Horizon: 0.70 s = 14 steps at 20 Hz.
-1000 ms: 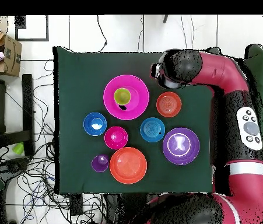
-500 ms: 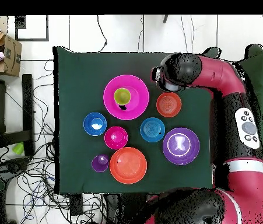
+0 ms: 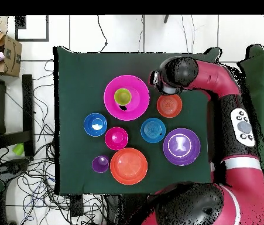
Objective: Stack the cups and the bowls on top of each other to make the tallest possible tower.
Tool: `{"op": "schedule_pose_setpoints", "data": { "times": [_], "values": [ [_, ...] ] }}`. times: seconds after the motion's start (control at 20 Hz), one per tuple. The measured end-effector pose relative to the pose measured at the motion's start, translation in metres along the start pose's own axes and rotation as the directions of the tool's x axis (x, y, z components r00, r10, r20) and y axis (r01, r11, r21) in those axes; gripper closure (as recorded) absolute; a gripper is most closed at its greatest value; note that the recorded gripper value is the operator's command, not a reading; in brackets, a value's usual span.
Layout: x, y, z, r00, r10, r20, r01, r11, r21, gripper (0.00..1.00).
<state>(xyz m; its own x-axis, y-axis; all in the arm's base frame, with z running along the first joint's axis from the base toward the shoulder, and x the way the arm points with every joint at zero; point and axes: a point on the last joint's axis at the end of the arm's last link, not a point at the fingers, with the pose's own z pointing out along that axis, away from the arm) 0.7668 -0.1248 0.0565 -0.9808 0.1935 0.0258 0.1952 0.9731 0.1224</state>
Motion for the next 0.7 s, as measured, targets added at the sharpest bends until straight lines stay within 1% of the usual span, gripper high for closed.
{"op": "schedule_pose_setpoints", "data": {
  "times": [0.1,0.35,0.4,0.5,0.55,0.7],
  "values": [
    [0.0016,0.0009,0.0056,1.0,-0.001,-0.006,0.001,1.0,-0.002,0.0],
    [0.0021,0.0009,0.0117,1.0,-0.001,0.002,0.001,1.0,-0.004,0.0],
    [0.0016,0.0007,0.0121,0.9998,-0.003,0.017,0.003,1.0,-0.003,0.0],
    [0.0014,0.0007,0.012,0.9996,-0.004,0.029,0.005,1.0,-0.003,0.0],
    [0.001,0.0007,0.0116,0.999,-0.006,0.044,0.006,1.0,-0.002,0.0],
    [0.0008,0.0003,0.0105,0.9976,-0.009,0.068,0.009,1.0,0.0,0.0]
  ]
}}
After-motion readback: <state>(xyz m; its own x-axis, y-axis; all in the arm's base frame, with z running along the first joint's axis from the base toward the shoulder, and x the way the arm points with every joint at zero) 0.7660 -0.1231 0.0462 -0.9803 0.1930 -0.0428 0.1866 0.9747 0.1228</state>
